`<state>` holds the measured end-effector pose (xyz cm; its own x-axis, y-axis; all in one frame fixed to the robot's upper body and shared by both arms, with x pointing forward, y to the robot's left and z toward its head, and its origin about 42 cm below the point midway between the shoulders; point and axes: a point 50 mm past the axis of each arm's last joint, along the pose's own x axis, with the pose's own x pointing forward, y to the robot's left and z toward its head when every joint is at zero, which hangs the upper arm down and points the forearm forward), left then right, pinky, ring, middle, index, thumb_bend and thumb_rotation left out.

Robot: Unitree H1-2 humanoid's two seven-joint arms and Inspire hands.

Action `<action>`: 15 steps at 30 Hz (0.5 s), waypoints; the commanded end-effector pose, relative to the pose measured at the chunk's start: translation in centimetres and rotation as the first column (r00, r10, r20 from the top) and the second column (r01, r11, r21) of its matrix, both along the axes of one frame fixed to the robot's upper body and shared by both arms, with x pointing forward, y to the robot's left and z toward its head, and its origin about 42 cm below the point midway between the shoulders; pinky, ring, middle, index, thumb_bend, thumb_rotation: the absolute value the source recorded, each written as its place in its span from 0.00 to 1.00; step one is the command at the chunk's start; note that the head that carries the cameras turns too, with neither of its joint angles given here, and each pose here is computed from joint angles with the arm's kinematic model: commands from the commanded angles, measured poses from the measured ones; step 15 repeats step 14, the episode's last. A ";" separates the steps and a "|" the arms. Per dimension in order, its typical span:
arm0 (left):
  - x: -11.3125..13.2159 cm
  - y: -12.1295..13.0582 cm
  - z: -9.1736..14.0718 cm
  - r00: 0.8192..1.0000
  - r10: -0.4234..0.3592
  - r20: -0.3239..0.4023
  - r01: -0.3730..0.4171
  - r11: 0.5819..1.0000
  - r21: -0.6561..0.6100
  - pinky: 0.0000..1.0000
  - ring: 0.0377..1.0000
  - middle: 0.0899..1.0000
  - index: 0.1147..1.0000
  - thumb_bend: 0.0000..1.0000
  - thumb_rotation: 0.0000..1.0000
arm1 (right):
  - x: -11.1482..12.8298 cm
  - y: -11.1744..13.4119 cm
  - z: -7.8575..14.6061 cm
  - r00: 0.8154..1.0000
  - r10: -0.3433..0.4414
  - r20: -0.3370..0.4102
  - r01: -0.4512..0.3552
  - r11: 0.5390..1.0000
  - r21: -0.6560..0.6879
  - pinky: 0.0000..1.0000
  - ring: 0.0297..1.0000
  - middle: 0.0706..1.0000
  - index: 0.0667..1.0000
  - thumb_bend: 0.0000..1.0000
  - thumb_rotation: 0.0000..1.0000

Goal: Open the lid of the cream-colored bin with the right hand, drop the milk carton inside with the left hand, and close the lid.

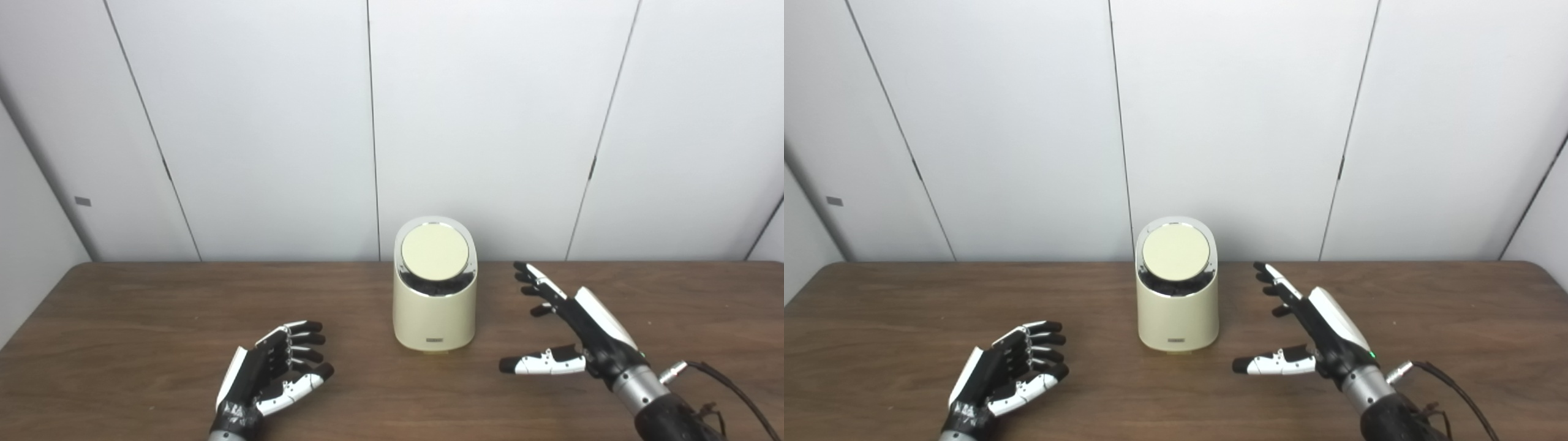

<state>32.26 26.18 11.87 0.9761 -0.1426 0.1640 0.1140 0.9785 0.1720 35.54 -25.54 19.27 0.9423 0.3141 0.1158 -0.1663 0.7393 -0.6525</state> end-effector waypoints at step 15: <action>1.8 0.8 3.5 0.980 -0.040 0.193 0.047 0.998 -0.030 0.59 0.69 0.73 0.75 0.73 0.23 | 0.5 -1.1 -0.3 0.984 -0.034 0.175 -0.007 0.973 0.229 0.77 0.88 0.92 0.94 0.79 0.34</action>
